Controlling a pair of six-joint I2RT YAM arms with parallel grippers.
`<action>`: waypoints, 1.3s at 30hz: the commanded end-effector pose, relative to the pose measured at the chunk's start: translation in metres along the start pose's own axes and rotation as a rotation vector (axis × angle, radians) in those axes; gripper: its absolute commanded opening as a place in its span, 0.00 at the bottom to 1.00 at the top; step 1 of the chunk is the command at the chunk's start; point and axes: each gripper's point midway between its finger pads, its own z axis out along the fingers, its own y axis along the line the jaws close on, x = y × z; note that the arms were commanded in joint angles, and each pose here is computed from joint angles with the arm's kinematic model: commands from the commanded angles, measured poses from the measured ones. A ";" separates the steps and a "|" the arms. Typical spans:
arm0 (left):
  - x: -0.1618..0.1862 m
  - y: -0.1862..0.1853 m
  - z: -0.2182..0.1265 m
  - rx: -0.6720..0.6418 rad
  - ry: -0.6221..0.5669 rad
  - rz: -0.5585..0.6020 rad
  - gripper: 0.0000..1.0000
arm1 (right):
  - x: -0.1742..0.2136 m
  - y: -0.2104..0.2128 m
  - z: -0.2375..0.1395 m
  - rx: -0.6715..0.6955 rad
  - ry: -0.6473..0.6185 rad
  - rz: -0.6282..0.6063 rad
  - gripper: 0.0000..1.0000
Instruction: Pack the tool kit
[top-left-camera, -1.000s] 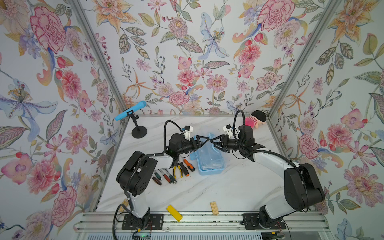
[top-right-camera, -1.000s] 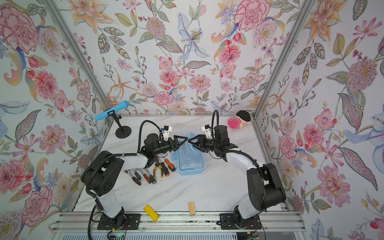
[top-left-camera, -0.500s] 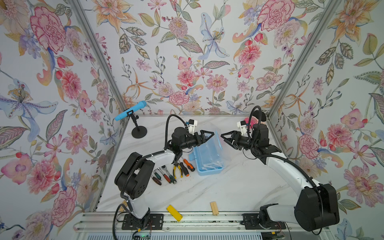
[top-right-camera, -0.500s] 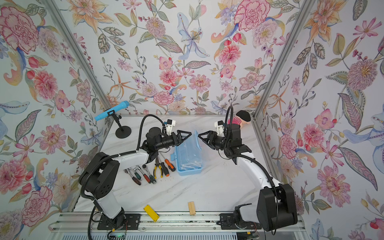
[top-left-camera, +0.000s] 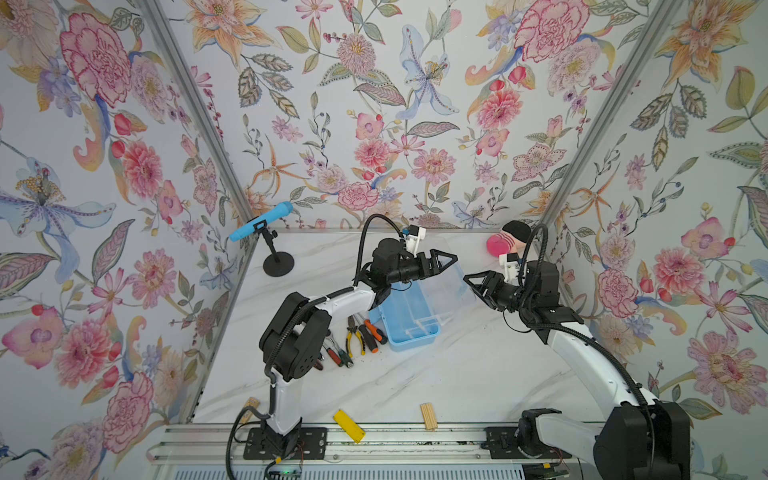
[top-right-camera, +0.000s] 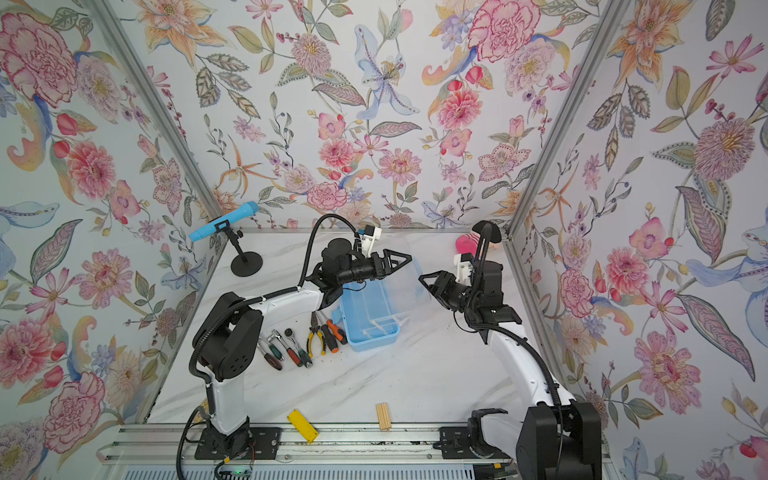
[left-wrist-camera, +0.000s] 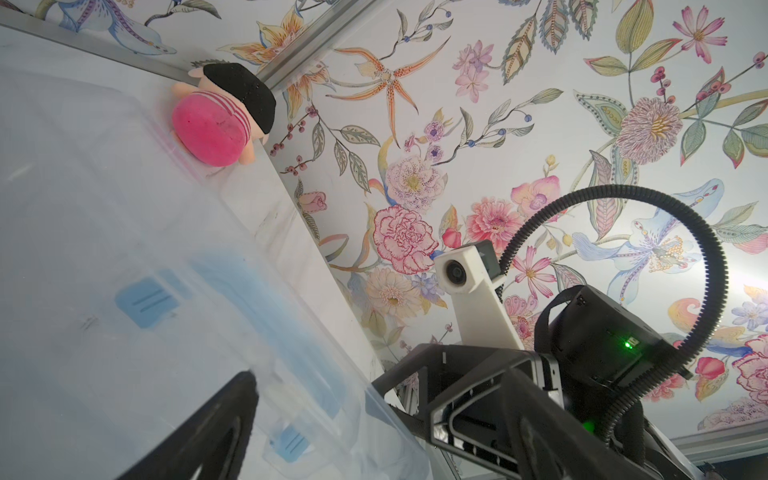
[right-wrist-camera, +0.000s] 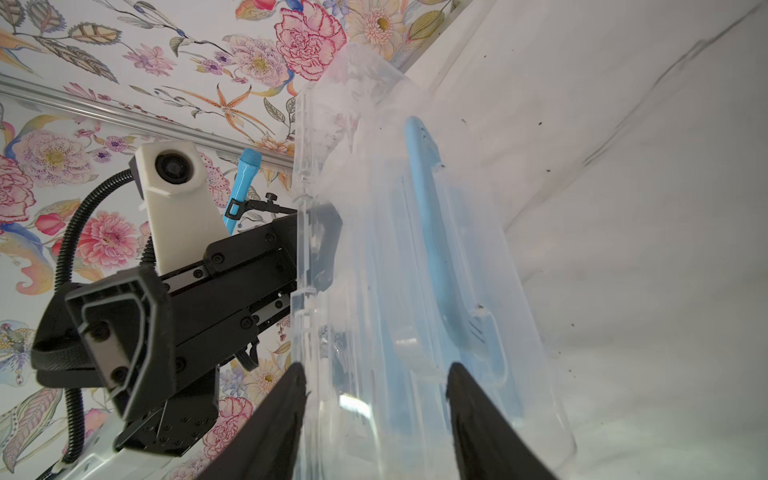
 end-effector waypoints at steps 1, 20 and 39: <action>0.000 -0.013 0.008 0.049 0.021 0.043 0.94 | -0.002 -0.012 -0.011 0.041 -0.023 -0.002 0.56; -0.002 0.015 -0.017 -0.145 0.010 0.125 0.94 | -0.011 -0.017 -0.020 0.190 -0.048 -0.123 0.52; 0.067 0.109 -0.338 -1.244 -0.400 0.015 0.94 | 0.052 0.058 0.073 0.280 0.102 -0.623 0.45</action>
